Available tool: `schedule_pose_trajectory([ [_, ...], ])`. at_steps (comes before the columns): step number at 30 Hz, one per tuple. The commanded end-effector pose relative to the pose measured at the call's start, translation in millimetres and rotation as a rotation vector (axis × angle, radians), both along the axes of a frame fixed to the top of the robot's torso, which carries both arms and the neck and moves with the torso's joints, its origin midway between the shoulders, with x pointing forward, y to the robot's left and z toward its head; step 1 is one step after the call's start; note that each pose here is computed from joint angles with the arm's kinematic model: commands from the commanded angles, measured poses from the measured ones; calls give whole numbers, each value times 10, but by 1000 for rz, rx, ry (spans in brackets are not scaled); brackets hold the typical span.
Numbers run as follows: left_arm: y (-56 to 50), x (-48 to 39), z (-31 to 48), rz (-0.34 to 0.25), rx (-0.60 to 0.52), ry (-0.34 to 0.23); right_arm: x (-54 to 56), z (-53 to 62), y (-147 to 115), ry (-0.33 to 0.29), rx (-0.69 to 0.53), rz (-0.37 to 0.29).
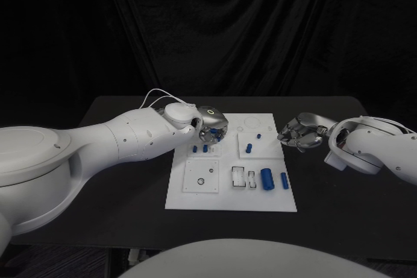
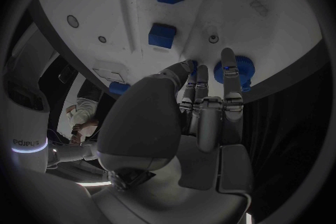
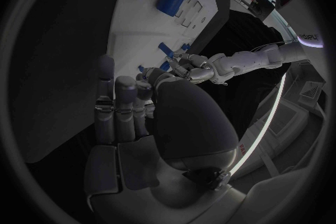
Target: Assemble the parts on the task board
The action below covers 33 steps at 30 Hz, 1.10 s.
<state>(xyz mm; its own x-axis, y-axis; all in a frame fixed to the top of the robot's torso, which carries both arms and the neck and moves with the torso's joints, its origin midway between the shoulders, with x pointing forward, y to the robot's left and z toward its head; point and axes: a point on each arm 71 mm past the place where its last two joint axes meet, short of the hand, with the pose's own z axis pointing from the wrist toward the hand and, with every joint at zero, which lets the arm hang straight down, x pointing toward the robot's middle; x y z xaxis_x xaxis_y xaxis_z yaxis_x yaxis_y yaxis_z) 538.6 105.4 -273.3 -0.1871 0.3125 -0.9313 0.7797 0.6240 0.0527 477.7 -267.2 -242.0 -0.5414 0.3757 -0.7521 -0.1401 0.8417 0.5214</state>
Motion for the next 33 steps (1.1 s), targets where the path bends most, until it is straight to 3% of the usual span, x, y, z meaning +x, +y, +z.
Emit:
schedule_pose_trajectory([
  [1, -23, -12, 18, -32, -32, -28, -5, -19, -15, 15, -12, -10],
  [16, 40, -21, 49, -63, -76, -74, -7, -23, -22, 21, -15, -12],
  [23, 135, -69, 125, -83, -126, -126, -16, -21, -59, 22, -17, -18],
  [26, 202, -79, 254, -89, -154, -167, -21, -21, -81, 23, -19, -22],
  [32, 413, -33, 715, -74, -180, -253, -32, -19, -135, 26, -23, -33],
  [33, 440, -30, 758, -70, -180, -259, -33, -19, -139, 26, -24, -34],
])
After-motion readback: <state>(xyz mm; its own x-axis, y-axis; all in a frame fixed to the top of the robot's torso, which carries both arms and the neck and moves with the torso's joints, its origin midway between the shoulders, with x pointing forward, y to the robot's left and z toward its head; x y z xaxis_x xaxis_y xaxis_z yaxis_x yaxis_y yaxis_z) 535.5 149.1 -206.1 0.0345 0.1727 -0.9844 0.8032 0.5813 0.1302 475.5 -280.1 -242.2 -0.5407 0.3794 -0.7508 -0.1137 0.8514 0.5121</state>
